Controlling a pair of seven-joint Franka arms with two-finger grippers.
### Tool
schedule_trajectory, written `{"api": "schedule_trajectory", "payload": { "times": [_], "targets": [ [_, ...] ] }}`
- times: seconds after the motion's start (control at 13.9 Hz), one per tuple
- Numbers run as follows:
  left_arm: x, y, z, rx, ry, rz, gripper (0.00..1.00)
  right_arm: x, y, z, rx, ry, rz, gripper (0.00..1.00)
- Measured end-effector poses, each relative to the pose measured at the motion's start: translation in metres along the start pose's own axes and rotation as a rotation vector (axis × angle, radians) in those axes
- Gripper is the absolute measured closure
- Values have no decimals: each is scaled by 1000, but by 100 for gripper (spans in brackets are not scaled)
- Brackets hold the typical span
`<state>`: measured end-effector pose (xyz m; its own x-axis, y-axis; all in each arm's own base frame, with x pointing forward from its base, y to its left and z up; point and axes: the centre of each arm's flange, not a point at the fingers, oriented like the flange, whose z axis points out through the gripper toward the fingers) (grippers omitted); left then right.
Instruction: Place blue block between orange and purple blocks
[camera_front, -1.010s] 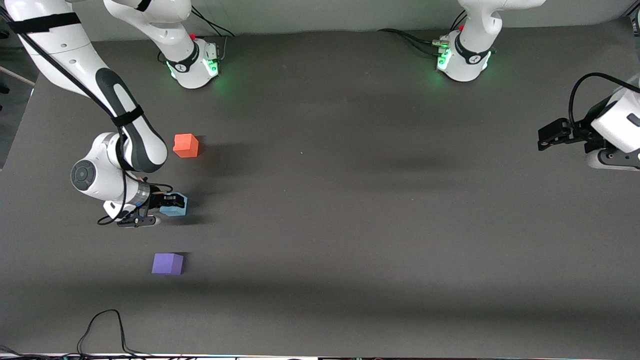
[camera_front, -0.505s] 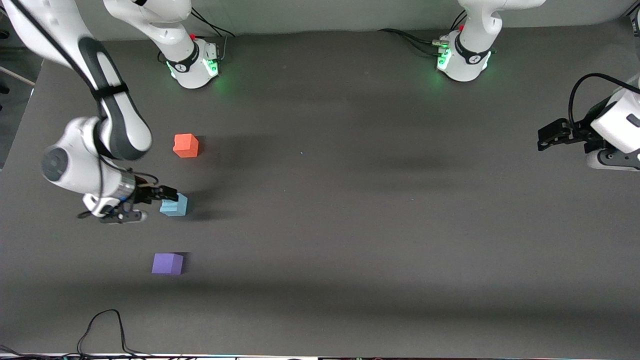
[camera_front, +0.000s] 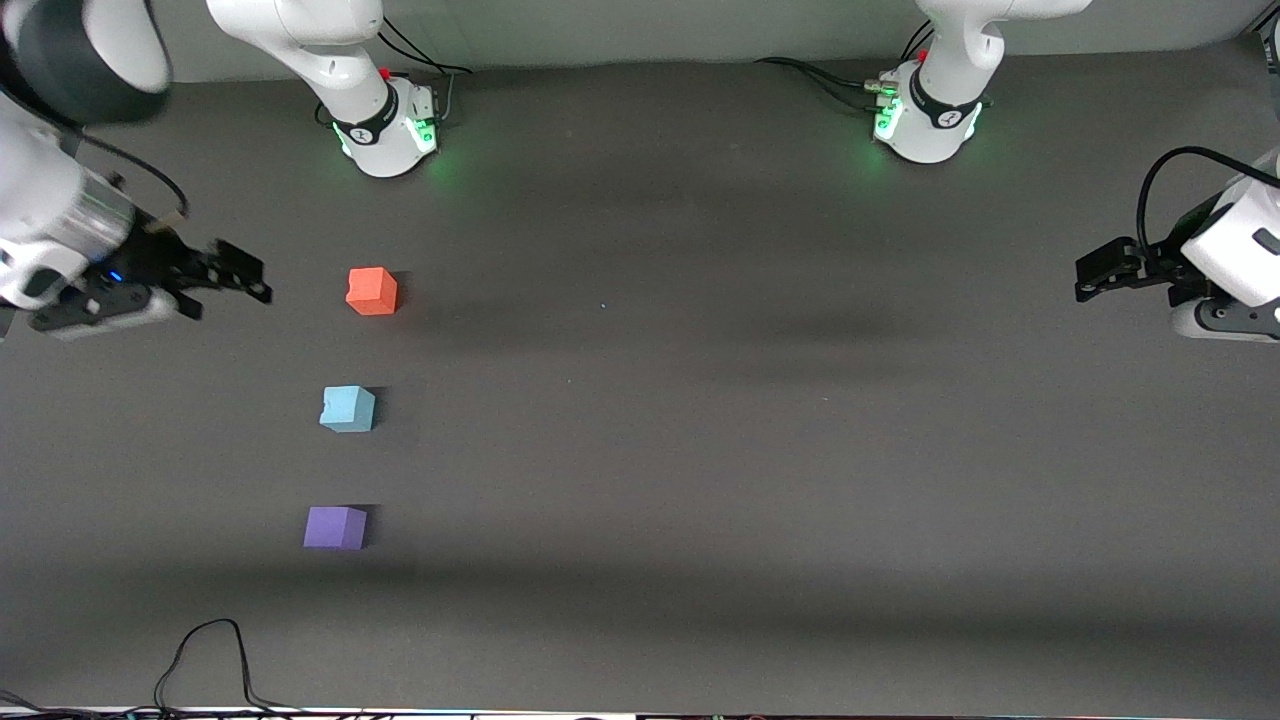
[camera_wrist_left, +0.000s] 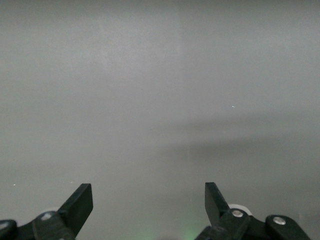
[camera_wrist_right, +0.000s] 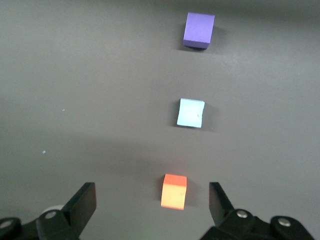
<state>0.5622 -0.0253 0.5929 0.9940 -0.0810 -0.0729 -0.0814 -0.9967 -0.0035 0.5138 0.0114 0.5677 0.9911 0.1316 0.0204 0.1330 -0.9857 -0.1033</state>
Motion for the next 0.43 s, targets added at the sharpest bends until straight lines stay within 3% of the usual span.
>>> {"api": "schedule_trajectory", "payload": {
  "times": [0.43],
  "targets": [
    [0, 0, 0, 0, 0, 0, 0, 11, -6, -10, -20, -4, -54, 0]
  ]
}}
